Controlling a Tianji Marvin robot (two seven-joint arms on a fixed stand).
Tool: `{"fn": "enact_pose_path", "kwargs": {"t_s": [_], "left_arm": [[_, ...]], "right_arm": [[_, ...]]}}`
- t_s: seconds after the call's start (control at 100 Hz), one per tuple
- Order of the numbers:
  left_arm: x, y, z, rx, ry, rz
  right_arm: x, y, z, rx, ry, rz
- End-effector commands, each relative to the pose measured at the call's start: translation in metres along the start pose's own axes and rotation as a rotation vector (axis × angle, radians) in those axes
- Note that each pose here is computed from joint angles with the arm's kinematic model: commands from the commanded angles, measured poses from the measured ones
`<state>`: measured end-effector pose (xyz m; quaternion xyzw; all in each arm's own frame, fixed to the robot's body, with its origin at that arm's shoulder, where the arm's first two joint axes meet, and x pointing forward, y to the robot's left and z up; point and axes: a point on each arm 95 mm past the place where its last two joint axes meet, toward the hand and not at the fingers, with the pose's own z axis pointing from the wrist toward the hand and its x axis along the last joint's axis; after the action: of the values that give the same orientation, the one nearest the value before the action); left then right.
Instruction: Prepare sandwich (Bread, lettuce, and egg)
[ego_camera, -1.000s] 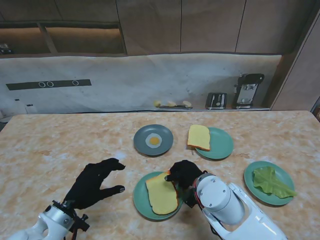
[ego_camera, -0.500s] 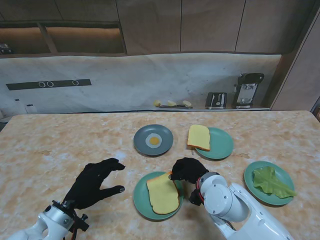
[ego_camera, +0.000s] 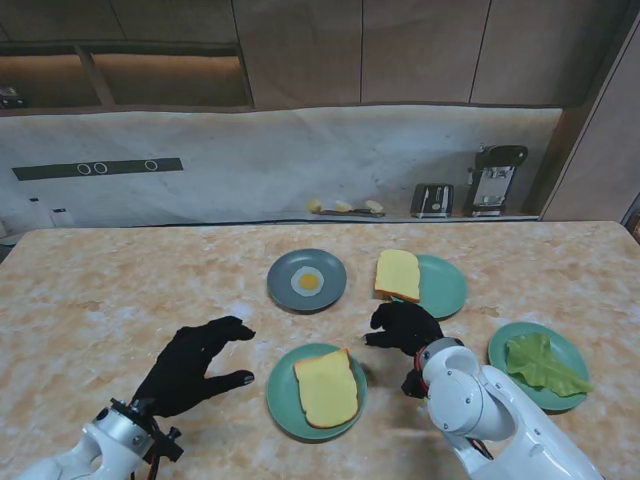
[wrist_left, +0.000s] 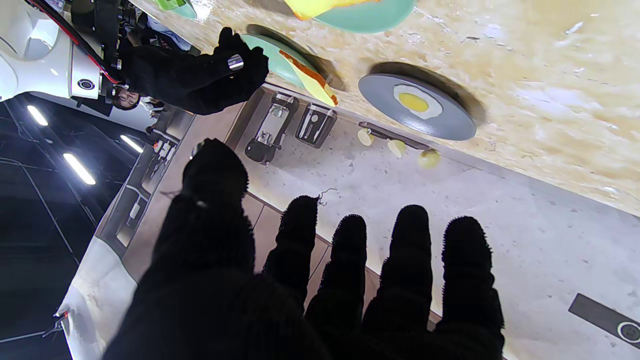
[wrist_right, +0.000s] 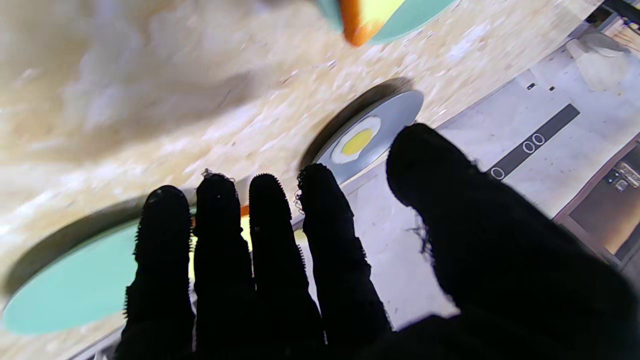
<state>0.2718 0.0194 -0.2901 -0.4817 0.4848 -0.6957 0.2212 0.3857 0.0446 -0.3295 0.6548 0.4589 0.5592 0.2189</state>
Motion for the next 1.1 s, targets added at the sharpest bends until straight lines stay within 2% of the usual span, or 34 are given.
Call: {"fn": "enact_pose_path", "kwargs": {"t_s": [0.0,0.24,0.39,0.85,1.09], "left_arm": [[0.002,0.003,0.000,-0.021,0.001,-0.005],[0.005,0.005,0.003,-0.036,0.016,-0.015],[0.007,0.006,0.006,-0.044,0.023,-0.019],[0.011,0.009,0.011,-0.062,0.035,-0.031],[0.013,0.011,0.012,-0.069,0.036,-0.035]], "right_arm": [[-0.007,0.000,-0.007,0.002,-0.007,-0.003],[-0.038,0.028,-0.026,-0.084,-0.048,-0.130],[-0.057,0.039,-0.038,-0.123,-0.092,-0.211],[-0.109,0.058,-0.062,-0.178,-0.226,-0.456],[-0.132,0.060,-0.070,-0.182,-0.320,-0.479]]}}
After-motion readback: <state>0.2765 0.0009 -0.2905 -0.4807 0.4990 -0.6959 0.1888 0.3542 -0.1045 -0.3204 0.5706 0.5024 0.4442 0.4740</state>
